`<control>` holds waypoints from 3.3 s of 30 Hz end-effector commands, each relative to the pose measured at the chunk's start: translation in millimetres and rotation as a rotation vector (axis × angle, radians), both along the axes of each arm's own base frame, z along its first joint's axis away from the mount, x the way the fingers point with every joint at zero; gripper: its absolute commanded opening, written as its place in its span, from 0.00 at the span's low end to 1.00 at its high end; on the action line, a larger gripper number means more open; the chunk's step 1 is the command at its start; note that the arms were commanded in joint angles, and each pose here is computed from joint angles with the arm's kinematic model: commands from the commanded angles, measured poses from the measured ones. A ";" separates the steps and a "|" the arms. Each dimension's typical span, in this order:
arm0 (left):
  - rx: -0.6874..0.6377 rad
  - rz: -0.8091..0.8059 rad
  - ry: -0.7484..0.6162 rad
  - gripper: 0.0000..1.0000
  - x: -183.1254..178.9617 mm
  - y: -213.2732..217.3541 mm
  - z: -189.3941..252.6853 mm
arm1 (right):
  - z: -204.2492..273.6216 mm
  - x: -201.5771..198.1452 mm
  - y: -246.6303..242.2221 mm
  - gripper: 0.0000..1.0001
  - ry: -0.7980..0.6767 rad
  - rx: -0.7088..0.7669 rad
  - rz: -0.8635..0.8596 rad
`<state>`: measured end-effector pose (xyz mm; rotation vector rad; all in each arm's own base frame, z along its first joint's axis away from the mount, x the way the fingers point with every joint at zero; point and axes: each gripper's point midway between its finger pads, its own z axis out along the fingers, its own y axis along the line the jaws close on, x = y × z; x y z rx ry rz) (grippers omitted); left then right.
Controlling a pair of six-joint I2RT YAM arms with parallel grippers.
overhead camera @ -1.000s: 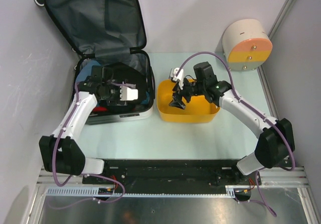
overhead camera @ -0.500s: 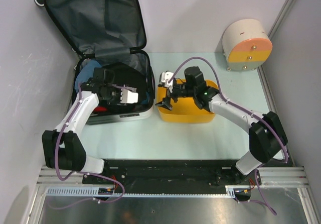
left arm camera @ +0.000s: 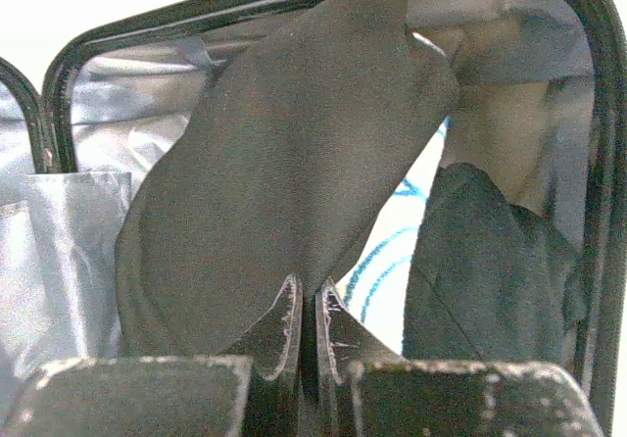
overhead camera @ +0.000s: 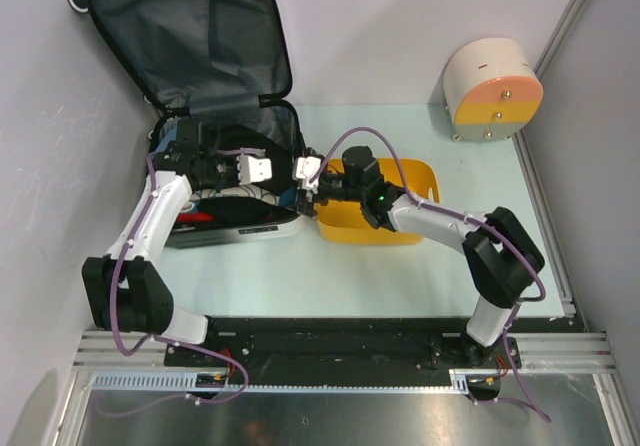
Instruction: Open, take out, and arrange the luggage
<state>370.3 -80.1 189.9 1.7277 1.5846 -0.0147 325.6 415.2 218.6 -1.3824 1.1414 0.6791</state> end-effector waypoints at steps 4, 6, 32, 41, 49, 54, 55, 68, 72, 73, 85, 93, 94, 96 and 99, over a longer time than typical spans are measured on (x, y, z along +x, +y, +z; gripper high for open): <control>-0.182 0.018 -0.014 0.03 16.0 -14.7 38.9 | 19.7 8.3 37.1 1.00 -0.146 0.136 -0.068; -0.198 0.017 -0.013 0.02 16.7 -16.1 42.0 | 15.6 12.7 43.5 1.00 -0.166 0.161 -0.078; -0.241 0.016 -0.034 0.00 2.7 -10.5 53.2 | 30.8 88.3 55.5 1.00 -0.391 0.237 -0.370; -0.247 0.010 -0.050 0.00 -0.3 -11.1 59.5 | -5.6 84.4 67.1 0.91 -0.505 0.111 -0.239; -0.217 0.090 -0.042 0.14 -10.8 9.1 51.8 | 23.7 111.5 53.7 0.00 -0.496 0.216 -0.353; -0.160 0.188 -0.013 0.64 -4.9 36.8 33.5 | 59.3 123.7 49.1 0.00 -0.444 0.297 -0.384; -0.154 0.206 -0.010 0.75 -3.3 43.8 31.2 | 63.4 124.9 48.6 0.00 -0.437 0.307 -0.388; -0.144 0.286 0.033 0.81 30.3 74.7 14.8 | 74.5 121.8 49.3 0.00 -0.409 0.323 -0.362; -0.178 0.283 0.034 0.65 38.6 71.5 18.4 | 79.6 121.5 47.4 0.00 -0.415 0.330 -0.356; -0.190 0.282 0.033 0.58 40.3 70.1 20.8 | 79.5 123.0 45.5 0.00 -0.416 0.328 -0.357; -0.359 0.219 -0.090 0.00 21.4 29.6 113.4 | 138.0 134.7 -8.6 0.00 -0.455 0.359 -0.365; -0.418 0.134 -0.116 0.00 -2.8 -31.2 158.4 | 182.0 120.7 -69.1 0.00 -0.459 0.332 -0.363; -0.426 0.107 -0.117 0.00 -7.4 -43.5 164.1 | 178.8 123.2 -80.5 0.00 -0.437 0.303 -0.375; -0.444 0.091 -0.122 0.00 -13.3 -55.4 175.3 | 178.5 116.2 -91.6 0.00 -0.408 0.276 -0.354; -0.452 0.027 -0.119 0.00 -30.7 -83.0 182.0 | 185.9 104.6 -121.7 0.00 -0.371 0.225 -0.369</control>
